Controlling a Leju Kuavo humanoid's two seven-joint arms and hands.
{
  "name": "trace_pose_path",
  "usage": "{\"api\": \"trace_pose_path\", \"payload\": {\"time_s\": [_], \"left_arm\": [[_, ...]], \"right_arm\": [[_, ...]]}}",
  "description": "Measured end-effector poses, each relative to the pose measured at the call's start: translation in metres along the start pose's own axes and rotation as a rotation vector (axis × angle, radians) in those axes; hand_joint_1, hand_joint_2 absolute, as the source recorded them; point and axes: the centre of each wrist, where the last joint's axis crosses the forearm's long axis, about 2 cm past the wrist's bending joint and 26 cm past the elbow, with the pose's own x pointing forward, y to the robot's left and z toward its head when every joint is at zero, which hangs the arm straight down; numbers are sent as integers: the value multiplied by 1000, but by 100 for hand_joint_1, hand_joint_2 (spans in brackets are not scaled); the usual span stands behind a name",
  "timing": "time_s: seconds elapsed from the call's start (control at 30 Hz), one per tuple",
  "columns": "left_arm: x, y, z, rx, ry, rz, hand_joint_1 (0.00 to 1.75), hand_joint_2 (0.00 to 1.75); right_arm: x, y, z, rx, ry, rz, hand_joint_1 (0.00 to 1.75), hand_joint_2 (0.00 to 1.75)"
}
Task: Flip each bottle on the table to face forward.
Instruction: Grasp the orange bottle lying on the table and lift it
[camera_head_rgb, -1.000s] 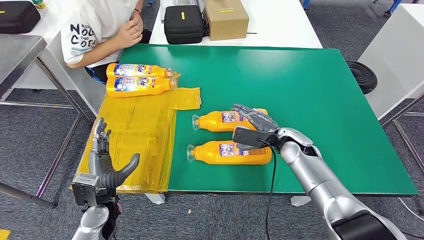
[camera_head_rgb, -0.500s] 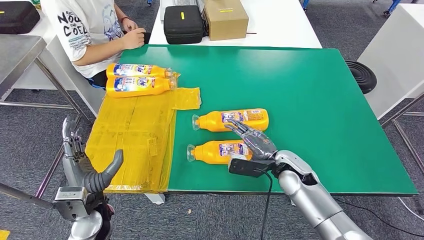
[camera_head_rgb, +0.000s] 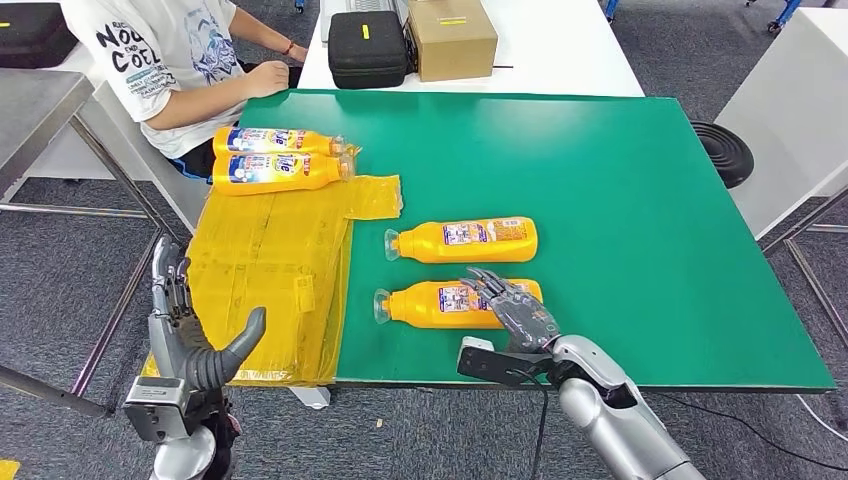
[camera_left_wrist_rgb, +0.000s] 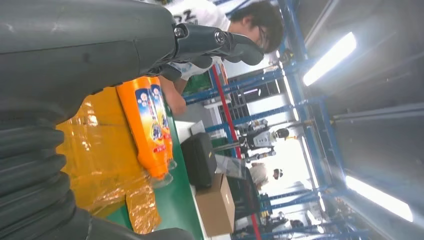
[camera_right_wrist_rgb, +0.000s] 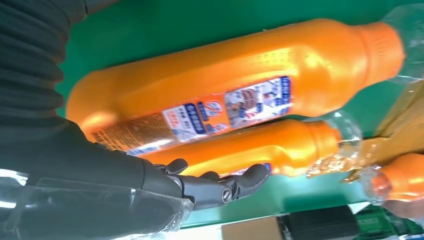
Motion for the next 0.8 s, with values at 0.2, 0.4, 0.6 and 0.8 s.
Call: {"api": "trace_pose_path", "payload": {"time_s": [0.2,0.4,0.6,0.8], "left_arm": [[-5,-1,-1,1,18,3,0,175],[-7,-1,0,6,31,1,0,175],[-10,-3,-3,5,33,-9,0,175],[-15,-5,-8,4,43,-13,0,175]], "right_arm": [[-8,-5,2,-29,39,-6,0,175],[-10,-5,1,-34,58,-6,0,175],[-11,-12,-13,-48,83,18,0,175],[-18,-25,-31,-55,111,22,0,175]]}}
